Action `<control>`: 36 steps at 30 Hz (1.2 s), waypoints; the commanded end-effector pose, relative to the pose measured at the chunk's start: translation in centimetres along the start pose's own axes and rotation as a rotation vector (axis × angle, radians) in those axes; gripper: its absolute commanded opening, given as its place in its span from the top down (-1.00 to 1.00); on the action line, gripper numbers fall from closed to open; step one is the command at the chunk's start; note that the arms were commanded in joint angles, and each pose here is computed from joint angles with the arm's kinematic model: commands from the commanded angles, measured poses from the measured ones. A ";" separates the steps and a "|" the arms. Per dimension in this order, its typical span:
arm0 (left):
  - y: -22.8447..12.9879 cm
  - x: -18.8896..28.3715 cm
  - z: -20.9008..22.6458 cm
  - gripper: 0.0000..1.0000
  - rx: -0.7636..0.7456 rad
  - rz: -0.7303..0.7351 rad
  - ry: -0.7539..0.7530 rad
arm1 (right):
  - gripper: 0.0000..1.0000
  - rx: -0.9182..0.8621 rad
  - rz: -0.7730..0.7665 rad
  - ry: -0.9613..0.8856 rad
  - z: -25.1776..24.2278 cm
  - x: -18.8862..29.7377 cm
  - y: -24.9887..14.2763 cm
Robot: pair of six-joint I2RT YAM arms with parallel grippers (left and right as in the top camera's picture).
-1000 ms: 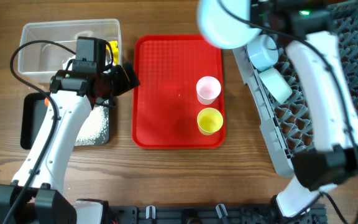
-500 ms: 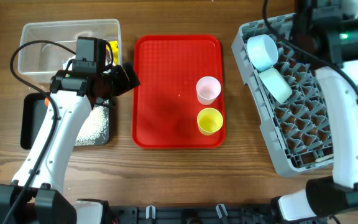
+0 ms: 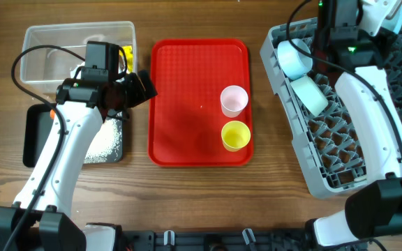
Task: Sort waste into correct bins and load items into the dishwasher rack
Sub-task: 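Stand the plate upright in the rack's far side and release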
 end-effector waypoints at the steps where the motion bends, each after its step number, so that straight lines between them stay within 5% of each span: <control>1: 0.2 0.4 0.0 -1.00 -0.012 -0.013 0.001 | 0.91 0.126 -0.018 0.090 1.3 -0.9 0.8; 8: 0.2 0.4 0.0 -1.00 -0.012 -0.013 0.001 | 0.91 0.566 -0.201 0.563 7.3 0.0 1.6; 34: 0.2 0.4 0.0 -1.00 -0.012 -0.013 0.001 | 0.91 0.683 -0.129 0.545 9.5 -5.1 -1.3; 35: 0.2 0.4 0.0 -1.00 -0.012 -0.013 0.001 | 0.76 0.679 -0.131 0.553 9.6 -5.0 -1.3; 36: 0.2 0.4 0.0 -1.00 -0.012 -0.013 0.001 | 0.38 0.678 -0.134 0.565 9.7 -4.9 -1.3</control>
Point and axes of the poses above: each gripper's point midway between its finger pads, its own x axis back along the fingers, its own z axis along the line the jaws close on, y = z × x, the point moved 3 cm from there along x, back along the fingers
